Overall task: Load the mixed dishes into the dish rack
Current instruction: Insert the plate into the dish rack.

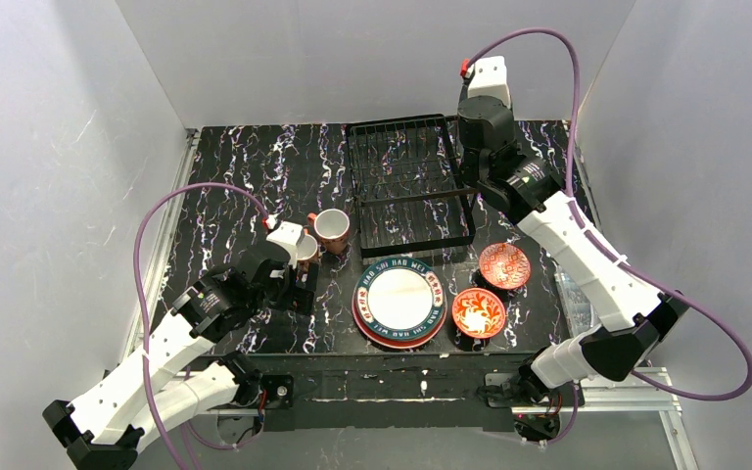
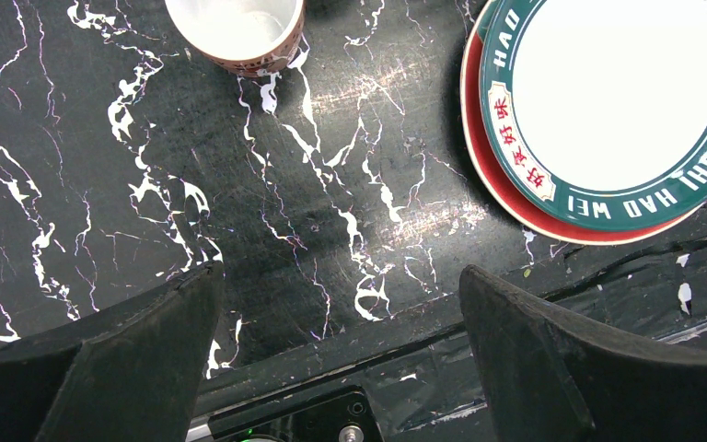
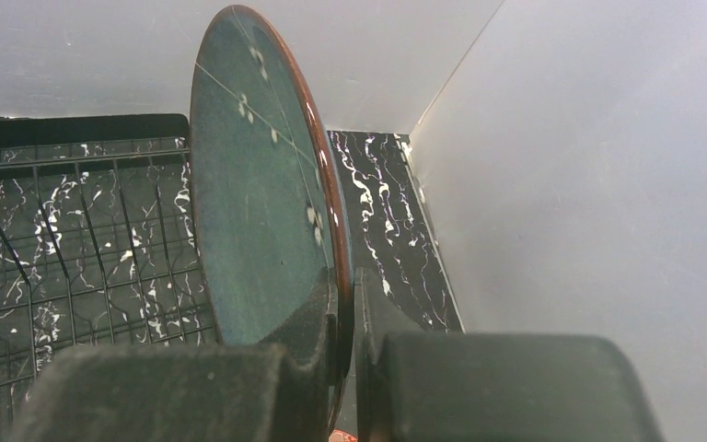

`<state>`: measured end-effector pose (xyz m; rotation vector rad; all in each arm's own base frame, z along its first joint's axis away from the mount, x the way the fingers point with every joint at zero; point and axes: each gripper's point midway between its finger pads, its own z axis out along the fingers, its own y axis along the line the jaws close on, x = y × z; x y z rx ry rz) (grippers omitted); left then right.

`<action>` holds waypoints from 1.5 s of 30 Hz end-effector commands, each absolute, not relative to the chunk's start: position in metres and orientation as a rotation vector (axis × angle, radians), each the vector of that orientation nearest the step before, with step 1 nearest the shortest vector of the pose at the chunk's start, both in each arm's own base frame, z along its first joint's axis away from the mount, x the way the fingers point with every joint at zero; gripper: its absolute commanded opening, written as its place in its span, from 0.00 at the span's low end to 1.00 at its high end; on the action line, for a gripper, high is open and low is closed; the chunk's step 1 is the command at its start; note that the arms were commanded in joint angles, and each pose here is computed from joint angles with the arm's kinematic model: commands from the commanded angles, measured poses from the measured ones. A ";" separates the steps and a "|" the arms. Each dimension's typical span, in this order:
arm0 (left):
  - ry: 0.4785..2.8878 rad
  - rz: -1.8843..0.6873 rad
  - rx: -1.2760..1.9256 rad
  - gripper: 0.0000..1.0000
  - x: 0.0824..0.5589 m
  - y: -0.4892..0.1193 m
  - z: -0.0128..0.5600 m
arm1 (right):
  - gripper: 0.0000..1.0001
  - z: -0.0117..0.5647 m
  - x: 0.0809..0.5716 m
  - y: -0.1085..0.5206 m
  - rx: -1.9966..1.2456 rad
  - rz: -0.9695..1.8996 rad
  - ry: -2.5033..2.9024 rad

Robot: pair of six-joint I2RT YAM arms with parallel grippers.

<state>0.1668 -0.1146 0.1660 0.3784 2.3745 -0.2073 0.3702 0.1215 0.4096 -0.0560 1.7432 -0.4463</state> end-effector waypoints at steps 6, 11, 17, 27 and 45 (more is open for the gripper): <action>2.376 -0.176 0.386 0.98 0.167 -0.110 0.164 | 0.01 0.431 0.366 0.119 0.044 -0.436 1.691; 2.374 -0.177 0.384 0.98 0.167 -0.110 0.164 | 0.01 0.433 0.366 0.129 0.016 -0.509 1.687; 2.371 -0.175 0.380 0.98 0.167 -0.109 0.164 | 0.01 0.435 0.367 0.136 0.013 -0.547 1.673; 2.369 -0.178 0.383 0.98 0.167 -0.109 0.165 | 0.03 0.425 0.364 0.144 -0.009 -0.522 1.686; 2.378 -0.164 0.381 0.98 0.167 -0.108 0.163 | 0.46 0.436 0.355 0.141 -0.005 -0.450 1.686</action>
